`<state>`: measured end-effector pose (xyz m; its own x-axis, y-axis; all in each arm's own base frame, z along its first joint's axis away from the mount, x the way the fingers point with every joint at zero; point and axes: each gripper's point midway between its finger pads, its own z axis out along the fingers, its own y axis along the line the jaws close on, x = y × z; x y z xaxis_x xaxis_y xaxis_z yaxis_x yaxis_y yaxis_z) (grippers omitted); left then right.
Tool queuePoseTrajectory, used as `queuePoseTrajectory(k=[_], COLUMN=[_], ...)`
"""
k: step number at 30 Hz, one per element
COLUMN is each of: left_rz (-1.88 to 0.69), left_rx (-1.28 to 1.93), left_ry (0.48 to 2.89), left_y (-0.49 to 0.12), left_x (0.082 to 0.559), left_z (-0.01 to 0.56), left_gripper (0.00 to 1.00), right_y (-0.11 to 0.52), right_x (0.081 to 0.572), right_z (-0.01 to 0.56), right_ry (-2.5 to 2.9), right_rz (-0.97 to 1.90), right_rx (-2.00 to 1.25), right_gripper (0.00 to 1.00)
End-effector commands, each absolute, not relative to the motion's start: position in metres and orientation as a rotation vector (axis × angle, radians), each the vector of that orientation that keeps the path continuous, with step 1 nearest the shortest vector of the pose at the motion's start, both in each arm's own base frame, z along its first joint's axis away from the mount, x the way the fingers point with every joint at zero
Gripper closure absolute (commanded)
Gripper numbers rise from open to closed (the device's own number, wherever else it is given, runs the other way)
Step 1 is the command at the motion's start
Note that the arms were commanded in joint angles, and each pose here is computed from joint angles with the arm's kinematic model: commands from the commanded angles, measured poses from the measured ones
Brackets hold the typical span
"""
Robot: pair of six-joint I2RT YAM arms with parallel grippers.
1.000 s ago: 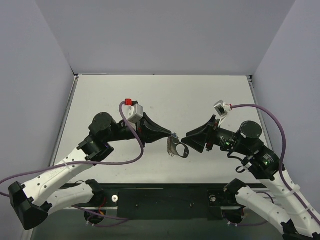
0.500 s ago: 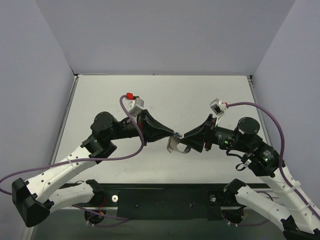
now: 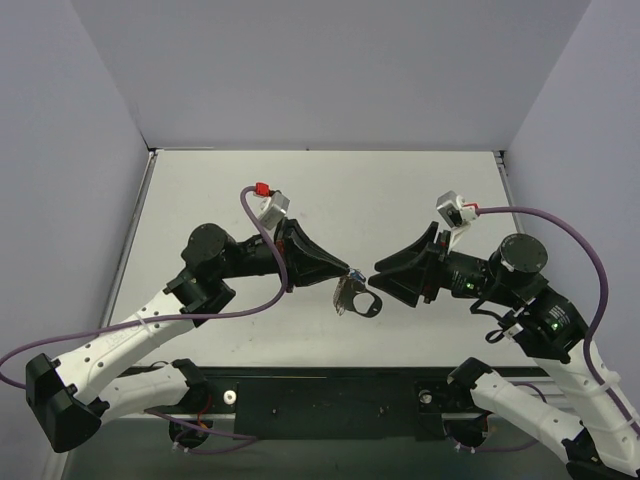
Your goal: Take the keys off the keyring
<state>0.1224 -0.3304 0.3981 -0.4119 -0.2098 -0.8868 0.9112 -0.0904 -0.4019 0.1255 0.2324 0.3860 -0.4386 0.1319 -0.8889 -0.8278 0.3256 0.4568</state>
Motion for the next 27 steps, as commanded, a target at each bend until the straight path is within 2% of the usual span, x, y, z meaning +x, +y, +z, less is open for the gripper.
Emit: queuePoseTrajectory(k=[1,6,13,27], left_rz=[-1.699,-1.740,-1.772,-1.785], left_rx=[0.843,0.831,0.824,0.832], left_ry=[1.169,1.166,1.170,1.172], left_y=[-0.325,-0.325,-0.327,-0.333], left_x=[0.109,0.107,0.104,0.102], left_z=[0.432,0.437,0.439,0.439], left_gripper=[1.00,1.00,1.00,1.00], right_y=[0.237,0.238,0.241,0.243], right_x=[0.121,0.120,0.118,0.118], right_z=[0.398,0.401,0.409,0.408], right_ry=[1.604,1.598,1.585,1.590], right_rz=[1.298,1.305,1.322,1.335], right_rx=[-0.696,-0.706,-0.726,-0.731], right_gripper=[0.60,0.66,0.67,0.76])
